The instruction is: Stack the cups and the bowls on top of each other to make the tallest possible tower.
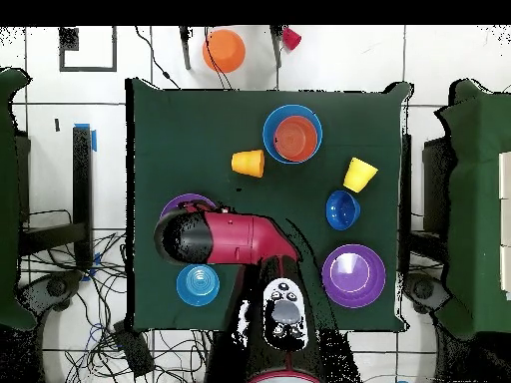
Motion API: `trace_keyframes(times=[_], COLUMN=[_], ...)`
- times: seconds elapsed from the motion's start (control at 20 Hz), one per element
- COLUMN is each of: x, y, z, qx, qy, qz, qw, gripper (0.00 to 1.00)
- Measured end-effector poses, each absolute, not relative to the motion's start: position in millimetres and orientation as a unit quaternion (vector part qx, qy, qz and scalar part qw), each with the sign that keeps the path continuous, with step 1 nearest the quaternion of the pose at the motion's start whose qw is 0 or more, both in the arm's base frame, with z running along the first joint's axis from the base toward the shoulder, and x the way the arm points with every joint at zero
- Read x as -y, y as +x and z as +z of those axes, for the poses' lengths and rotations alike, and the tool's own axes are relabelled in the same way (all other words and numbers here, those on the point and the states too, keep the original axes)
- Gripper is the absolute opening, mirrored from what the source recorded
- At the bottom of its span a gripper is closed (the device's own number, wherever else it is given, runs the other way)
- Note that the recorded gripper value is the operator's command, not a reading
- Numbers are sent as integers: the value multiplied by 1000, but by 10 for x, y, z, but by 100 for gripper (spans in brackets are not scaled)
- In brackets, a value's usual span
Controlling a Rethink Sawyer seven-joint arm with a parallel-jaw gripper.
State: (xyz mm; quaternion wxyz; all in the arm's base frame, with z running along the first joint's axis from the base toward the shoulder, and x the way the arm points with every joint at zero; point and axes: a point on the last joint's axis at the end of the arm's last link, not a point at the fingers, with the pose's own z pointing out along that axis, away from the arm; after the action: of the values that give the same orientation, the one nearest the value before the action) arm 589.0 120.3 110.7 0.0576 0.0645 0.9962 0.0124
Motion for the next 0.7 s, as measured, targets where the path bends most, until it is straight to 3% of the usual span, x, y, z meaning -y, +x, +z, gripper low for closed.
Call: trace_keyframes(times=[0.7], x=[-1507], y=[5721], z=[588], qx=[-997], qy=[43], qz=[15], qw=[66], gripper=[100])
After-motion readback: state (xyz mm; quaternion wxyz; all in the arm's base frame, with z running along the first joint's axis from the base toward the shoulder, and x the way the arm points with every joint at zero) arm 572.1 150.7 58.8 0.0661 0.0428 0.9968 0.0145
